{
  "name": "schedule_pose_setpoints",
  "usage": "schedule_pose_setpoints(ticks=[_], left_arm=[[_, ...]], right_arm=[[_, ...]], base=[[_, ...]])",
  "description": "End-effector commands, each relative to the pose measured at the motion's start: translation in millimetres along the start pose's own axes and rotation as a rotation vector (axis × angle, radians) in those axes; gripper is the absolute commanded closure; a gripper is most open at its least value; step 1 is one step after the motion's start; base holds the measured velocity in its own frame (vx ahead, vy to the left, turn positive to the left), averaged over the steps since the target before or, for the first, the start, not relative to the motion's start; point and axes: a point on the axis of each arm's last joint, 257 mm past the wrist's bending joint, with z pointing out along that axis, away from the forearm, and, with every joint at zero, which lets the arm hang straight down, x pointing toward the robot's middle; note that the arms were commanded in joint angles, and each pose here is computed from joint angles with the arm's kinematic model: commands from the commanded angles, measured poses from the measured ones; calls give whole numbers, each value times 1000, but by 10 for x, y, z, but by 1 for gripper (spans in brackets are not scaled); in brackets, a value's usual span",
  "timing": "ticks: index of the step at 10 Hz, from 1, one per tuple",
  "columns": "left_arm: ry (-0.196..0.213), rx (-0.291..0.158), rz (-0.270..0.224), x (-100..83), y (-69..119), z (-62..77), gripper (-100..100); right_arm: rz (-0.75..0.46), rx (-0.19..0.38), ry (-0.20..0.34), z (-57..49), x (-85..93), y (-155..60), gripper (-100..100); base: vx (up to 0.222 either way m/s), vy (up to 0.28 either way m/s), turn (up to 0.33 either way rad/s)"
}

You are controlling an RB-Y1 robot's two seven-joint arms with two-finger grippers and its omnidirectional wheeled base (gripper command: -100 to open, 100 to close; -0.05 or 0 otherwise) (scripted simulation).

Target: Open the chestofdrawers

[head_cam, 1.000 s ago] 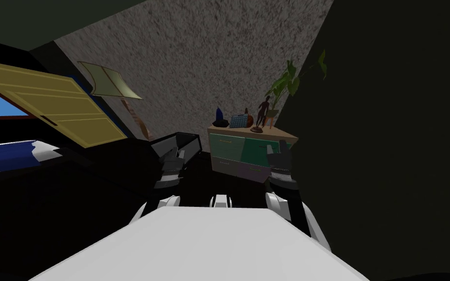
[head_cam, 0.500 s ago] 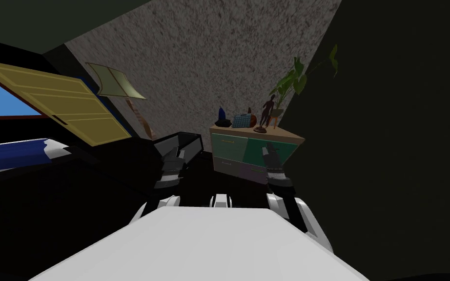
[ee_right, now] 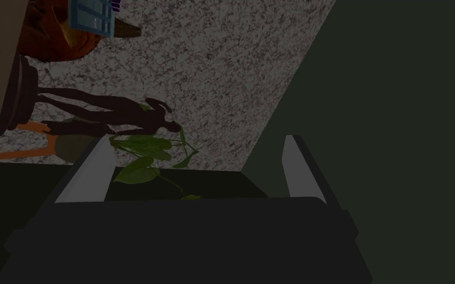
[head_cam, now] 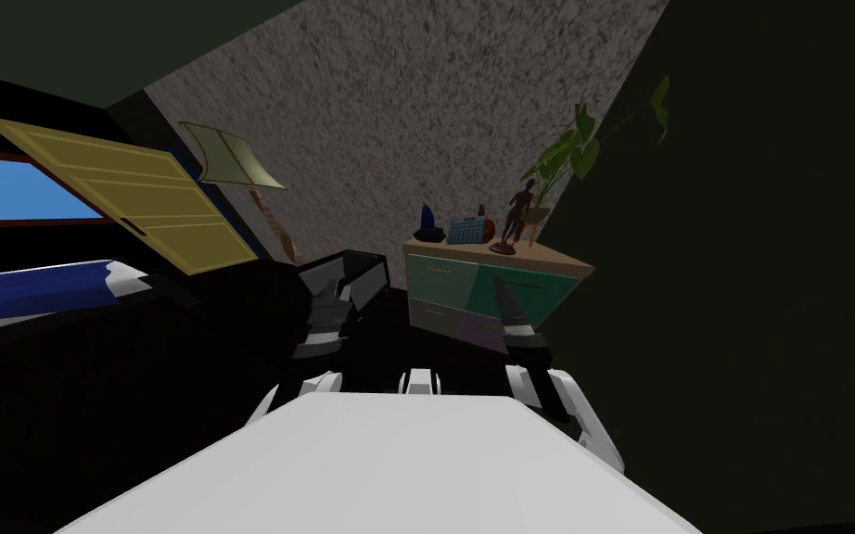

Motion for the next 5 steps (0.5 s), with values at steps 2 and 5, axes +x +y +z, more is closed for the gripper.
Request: schedule_pose_setpoints(ticks=[2, 5], left_arm=[[0, 0, 0, 0, 0, 0, 0], [0, 0, 0, 0, 0, 0, 0]], right_arm=[[-147, 68, 47, -6, 127, -255, -100], [-237, 100, 74, -12, 191, -389, -100]], base=[[26, 43, 39], [22, 40, 39]])
